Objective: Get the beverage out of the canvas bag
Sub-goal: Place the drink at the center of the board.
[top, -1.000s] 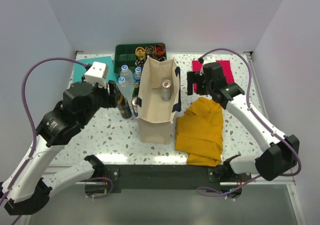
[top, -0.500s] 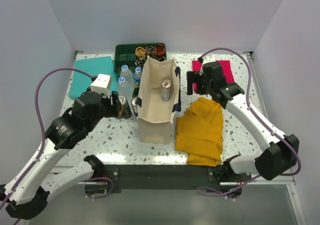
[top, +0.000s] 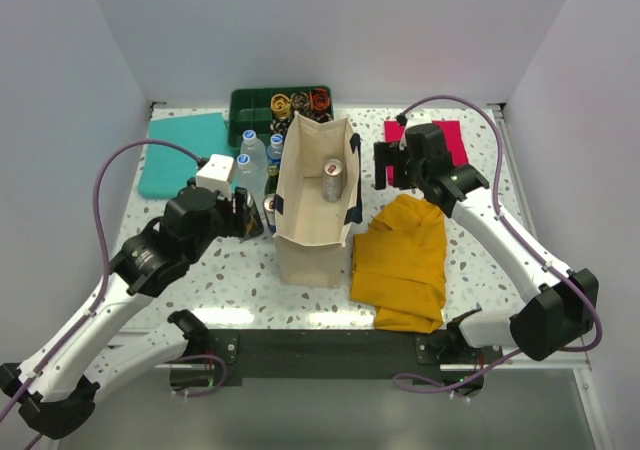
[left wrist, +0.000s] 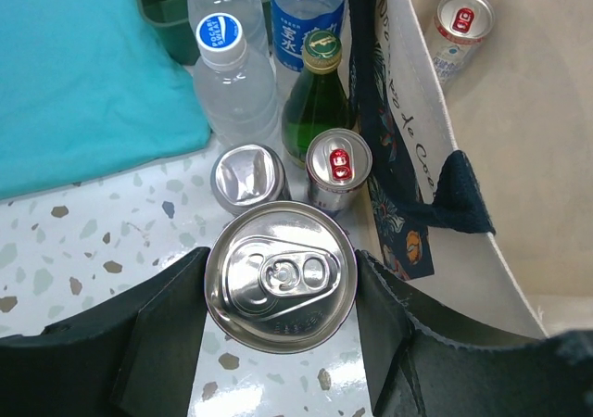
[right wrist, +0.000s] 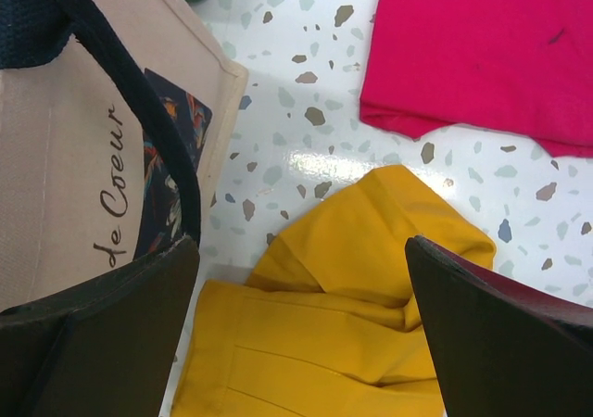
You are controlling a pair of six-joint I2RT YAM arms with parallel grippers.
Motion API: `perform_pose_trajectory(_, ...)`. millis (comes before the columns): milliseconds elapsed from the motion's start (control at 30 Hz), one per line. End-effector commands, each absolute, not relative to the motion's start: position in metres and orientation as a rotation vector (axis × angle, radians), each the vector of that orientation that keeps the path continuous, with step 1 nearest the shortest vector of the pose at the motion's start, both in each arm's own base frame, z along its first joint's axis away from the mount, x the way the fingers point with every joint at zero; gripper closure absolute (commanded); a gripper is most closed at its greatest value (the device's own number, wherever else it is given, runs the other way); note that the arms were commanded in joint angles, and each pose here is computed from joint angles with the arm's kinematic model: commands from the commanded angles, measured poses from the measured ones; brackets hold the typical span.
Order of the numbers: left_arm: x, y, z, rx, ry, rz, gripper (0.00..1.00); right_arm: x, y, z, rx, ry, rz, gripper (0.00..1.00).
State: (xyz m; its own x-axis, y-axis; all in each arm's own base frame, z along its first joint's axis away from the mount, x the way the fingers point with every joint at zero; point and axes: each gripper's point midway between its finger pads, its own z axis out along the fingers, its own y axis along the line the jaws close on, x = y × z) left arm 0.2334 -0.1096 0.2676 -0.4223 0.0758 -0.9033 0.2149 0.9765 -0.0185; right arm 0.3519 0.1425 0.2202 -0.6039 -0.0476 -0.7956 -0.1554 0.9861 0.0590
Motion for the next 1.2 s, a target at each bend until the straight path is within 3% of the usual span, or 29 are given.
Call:
perform_pose_trajectory(0,0.257,-0.128,0.294,0.157,1.845,-0.237,1.00,0.355,0.134,0.237,-0.105,2.174,0.116,0.02)
perform_pose_trajectory(1167,0.275,-0.172,0.214,0.246,1.812,-0.292,1.00,0.358,0.125,0.226,-0.074,2.184,0.049,0.02)
